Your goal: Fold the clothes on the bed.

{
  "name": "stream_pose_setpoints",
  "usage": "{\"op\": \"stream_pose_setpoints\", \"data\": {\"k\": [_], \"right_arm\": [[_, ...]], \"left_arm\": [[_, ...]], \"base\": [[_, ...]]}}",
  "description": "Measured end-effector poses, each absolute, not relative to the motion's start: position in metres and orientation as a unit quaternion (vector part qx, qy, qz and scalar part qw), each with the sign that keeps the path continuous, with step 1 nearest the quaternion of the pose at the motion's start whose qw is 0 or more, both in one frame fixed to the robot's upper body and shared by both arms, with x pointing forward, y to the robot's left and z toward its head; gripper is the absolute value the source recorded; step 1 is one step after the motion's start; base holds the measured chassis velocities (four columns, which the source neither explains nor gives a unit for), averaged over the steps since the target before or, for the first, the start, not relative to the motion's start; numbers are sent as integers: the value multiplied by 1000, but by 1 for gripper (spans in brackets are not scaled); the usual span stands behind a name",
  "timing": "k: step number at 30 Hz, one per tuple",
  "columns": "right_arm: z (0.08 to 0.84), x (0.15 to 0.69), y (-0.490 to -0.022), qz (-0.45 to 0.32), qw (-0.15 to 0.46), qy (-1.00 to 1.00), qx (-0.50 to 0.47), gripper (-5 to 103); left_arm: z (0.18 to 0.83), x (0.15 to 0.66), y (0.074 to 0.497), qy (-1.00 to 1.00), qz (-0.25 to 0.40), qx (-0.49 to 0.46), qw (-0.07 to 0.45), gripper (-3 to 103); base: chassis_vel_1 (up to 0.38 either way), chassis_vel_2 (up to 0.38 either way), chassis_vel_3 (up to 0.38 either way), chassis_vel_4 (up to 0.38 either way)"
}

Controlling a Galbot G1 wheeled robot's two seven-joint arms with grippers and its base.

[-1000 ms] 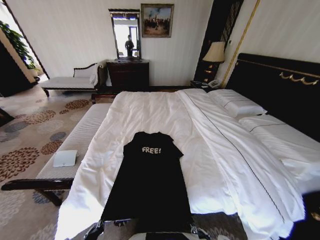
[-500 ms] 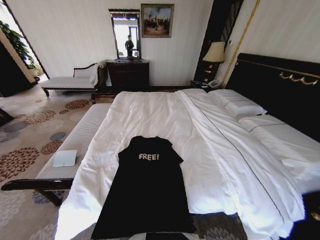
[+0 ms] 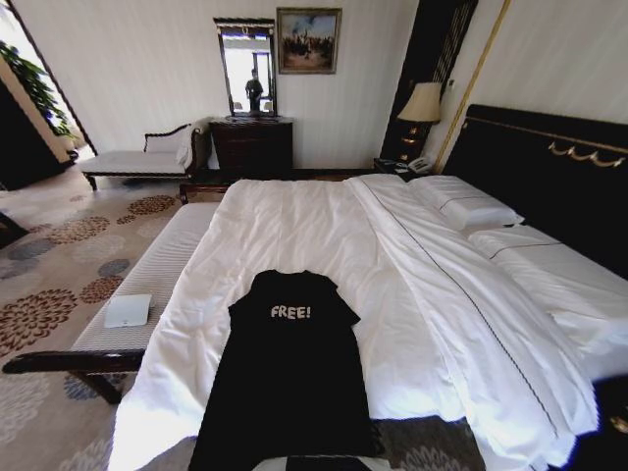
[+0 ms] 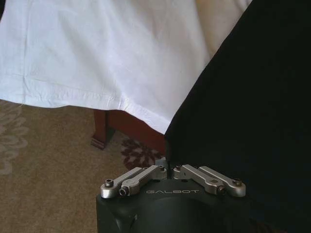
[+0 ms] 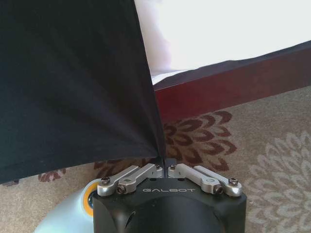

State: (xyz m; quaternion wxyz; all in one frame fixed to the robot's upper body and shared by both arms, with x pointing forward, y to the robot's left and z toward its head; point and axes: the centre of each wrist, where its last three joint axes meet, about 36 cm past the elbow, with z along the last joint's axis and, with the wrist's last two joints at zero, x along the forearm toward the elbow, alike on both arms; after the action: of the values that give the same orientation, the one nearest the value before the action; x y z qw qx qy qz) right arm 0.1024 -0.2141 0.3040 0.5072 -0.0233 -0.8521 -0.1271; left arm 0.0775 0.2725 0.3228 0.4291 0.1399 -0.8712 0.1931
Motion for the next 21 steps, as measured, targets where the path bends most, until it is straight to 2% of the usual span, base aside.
{"op": "stream_pose_setpoints", "data": {"k": [12,13,15,19,20,21], "right_arm": [[282,122,-213,-129,488,-863,-21,-2],[282,123,-211,-130,487,-863,-19,3],[282,123,-209,-130,487,-863,-18,3],[284,120,-206,-125,484,-866,-12,25],[284,120,-206,-125,484,-866,-12,25],[285,119,-206,-121,483,-867,-10,30]], "left_arm": [[303,119,262,-891,165,106,409,1],[303,118,259,-891,164,103,410,-1],[303,118,257,-890,163,101,413,-1],[304,109,258,-889,144,96,424,20],[304,109,258,-889,144,96,424,20],[305,107,259,-890,134,95,425,26]], "base": [[0,0,0,0],[0,0,0,0],[0,0,0,0],[0,0,0,0],[0,0,0,0],[0,0,0,0]]}}
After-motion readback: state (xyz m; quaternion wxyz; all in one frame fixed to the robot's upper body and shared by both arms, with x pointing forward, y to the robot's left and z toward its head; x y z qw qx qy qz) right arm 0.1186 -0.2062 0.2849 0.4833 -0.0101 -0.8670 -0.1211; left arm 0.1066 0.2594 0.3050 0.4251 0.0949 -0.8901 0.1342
